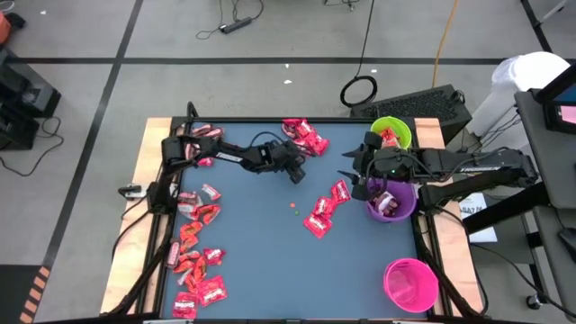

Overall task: Organize candy in baskets
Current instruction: Put the brown chocolate bar into the violet bucket

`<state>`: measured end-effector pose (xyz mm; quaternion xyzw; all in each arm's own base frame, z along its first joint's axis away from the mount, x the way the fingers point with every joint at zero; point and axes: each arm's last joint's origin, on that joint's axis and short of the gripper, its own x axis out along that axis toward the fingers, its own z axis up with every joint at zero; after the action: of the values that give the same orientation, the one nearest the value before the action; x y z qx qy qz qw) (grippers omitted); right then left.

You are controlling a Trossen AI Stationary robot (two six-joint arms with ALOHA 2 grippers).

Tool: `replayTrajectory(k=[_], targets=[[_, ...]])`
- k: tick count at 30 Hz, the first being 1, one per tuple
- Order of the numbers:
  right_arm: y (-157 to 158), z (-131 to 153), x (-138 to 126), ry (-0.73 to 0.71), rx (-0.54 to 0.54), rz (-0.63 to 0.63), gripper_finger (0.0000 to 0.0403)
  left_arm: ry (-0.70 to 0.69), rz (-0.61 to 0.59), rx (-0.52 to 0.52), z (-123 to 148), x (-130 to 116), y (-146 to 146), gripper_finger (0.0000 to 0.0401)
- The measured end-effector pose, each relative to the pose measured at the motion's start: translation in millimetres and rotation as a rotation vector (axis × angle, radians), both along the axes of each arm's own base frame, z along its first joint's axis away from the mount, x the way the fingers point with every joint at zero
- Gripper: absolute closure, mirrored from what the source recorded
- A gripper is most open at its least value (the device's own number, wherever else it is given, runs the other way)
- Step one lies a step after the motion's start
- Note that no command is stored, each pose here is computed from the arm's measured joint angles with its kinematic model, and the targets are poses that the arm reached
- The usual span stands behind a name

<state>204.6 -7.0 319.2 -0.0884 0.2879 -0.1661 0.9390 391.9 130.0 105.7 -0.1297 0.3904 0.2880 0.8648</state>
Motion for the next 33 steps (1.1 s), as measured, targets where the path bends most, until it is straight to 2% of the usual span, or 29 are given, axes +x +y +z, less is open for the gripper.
replayTrajectory(k=[6,9,16,21,24,29,33], targets=[[0,0,0,0.001,0.000,0.000,0.0177,0.030,-0.083,0.010,-1,0,-3,0.0309],[0,0,0,0.001,0.000,0.000,0.0177,0.037,-0.105,0.020,1,1,-7,0.0332],[0,0,0,0.000,0.000,0.000,0.0177,0.091,-0.186,0.049,18,-3,-26,0.0331],[0,-1,1,-0.006,0.021,-0.014,0.0177,0.069,-0.263,0.211,52,-5,-58,0.0330],[1,-3,3,0.010,0.035,0.021,0.0177,0.052,-0.361,0.291,69,-13,-86,0.0330],[6,-12,18,0.043,0.080,0.159,0.0177,-0.141,-0.517,0.394,103,-36,-127,0.0329],[10,-22,38,0.055,0.051,0.230,0.0177,-0.253,-0.598,0.391,114,-57,-146,0.0329]])
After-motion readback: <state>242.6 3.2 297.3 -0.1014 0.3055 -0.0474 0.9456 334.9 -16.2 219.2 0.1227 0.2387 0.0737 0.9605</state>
